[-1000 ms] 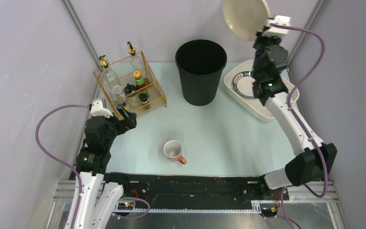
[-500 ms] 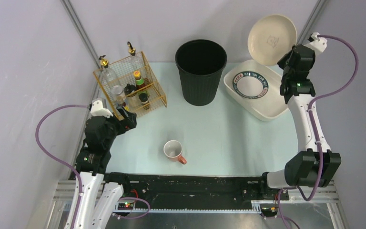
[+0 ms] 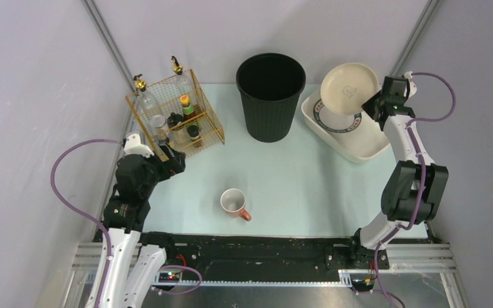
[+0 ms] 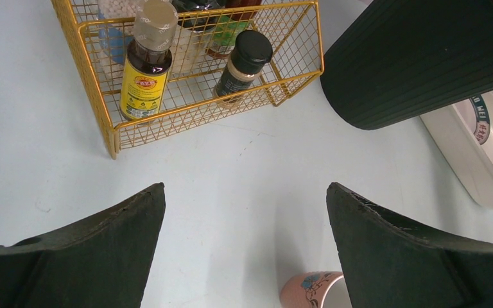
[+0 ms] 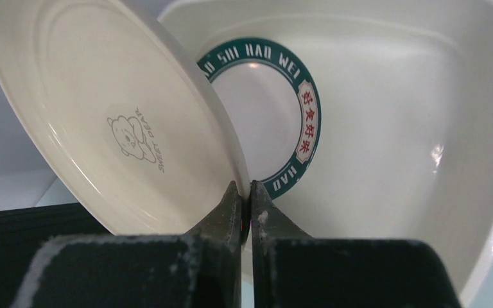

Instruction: Clear the kitchen counter

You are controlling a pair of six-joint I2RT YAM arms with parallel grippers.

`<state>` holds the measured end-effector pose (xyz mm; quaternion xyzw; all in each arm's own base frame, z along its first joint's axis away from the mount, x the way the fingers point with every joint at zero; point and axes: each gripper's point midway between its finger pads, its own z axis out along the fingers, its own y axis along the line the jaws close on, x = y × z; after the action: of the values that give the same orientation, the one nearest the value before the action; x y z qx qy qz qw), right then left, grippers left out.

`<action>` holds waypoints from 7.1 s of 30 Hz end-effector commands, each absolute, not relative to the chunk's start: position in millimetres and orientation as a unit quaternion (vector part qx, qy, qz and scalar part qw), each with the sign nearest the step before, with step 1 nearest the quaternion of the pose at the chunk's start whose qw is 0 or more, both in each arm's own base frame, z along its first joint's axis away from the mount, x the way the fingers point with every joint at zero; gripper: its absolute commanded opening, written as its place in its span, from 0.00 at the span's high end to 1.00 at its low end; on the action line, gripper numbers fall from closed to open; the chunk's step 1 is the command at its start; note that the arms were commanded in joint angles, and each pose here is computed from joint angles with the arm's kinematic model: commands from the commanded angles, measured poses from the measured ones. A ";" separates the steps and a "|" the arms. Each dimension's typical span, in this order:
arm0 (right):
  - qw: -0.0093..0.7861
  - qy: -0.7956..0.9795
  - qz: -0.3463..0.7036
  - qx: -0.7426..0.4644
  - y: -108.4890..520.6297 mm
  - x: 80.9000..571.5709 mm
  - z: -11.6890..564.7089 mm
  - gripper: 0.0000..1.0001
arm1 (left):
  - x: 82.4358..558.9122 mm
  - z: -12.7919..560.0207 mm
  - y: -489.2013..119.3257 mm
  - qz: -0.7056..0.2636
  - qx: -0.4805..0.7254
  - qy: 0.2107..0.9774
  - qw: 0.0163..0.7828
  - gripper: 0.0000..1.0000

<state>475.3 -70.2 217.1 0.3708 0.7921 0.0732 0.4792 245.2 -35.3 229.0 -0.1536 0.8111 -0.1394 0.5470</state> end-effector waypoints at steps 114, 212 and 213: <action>0.220 0.906 0.195 -0.303 384.7 180.2 109.6 0.43 | 249.6 224.8 -40.5 -0.153 -0.151 0.816 0.536 0.02; 0.274 0.814 -0.040 0.510 -140.0 434.5 122.4 1.00 | 249.0 224.3 -56.0 -0.190 -0.133 0.822 0.519 0.02; 0.269 0.815 -0.042 0.512 -140.1 434.1 119.0 1.00 | 249.2 224.1 -55.8 -0.190 -0.133 0.823 0.519 0.02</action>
<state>416.6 -128.9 99.1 0.4936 0.8369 -0.0383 0.2333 247.0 -54.1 218.2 -0.1321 0.8290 -0.1792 0.5130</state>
